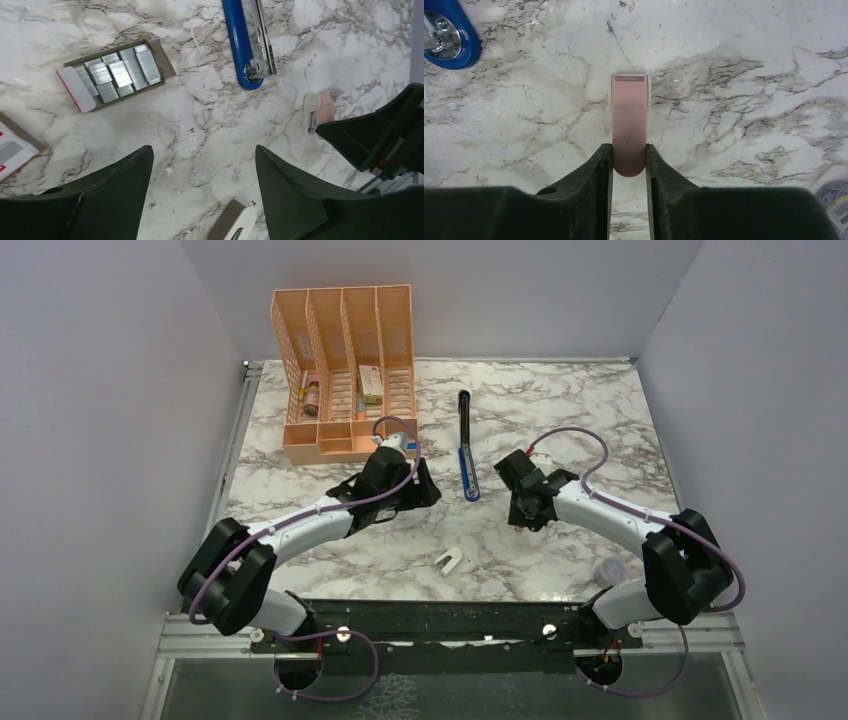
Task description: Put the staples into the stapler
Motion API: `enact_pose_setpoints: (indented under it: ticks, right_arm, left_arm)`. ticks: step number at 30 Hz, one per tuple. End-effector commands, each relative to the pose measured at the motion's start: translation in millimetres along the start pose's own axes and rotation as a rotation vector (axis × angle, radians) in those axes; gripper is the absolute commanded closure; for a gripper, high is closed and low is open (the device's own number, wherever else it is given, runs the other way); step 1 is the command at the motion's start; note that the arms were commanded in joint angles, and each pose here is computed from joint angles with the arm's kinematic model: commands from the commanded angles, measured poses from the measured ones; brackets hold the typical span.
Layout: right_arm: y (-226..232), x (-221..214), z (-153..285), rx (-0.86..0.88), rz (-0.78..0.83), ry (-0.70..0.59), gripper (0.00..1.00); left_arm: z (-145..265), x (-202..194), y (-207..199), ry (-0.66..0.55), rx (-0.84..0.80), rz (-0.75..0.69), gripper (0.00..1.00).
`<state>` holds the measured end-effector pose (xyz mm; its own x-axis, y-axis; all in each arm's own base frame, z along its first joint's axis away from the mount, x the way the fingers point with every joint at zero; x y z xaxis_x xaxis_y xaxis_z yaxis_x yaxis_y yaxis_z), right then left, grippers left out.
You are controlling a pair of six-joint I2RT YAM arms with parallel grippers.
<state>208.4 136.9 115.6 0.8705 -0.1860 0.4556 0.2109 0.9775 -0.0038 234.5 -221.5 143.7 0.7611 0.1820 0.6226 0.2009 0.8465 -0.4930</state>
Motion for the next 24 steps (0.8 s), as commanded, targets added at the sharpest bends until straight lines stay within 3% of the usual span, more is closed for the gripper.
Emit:
enact_pose_setpoints:
  ticks: [1, 7, 13, 17, 24]
  right_arm:
    - [-3.4, -10.8, -2.5, 0.000, -0.019, 0.047, 0.76]
    - [2.1, -3.2, 6.5, 0.063, -0.038, 0.007, 0.85]
    - [3.6, 10.0, 32.9, 0.165, -0.089, -0.076, 0.86]
    - [3.4, 11.8, 40.0, 0.224, -0.116, -0.123, 0.86]
    - [6.9, 0.7, 40.1, 0.306, -0.159, -0.079, 0.87]
  left_arm:
    - [-6.5, -4.6, -9.9, 0.020, -0.117, 0.046, 0.21]
    - [-14.6, -10.1, -18.9, 0.052, -0.210, 0.070, 0.16]
    - [-27.1, -22.6, -40.0, 0.081, -0.290, 0.062, 0.25]
    - [-35.5, -35.4, -53.8, 0.047, -0.285, 0.062, 0.22]
    - [-46.5, -48.0, -68.6, 0.011, -0.329, 0.092, 0.23]
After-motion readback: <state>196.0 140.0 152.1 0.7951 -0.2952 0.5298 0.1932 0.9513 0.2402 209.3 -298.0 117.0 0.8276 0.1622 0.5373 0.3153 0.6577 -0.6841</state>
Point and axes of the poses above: each gripper's point midway between its finger pads, its own z axis back along the fingers, its own y axis along the line the jaws close on, x = y × z, the point moved 8 cm from there along z, back along the fingers, and after that the axes turned 3 degrees about -z, right-handed, at the moved point
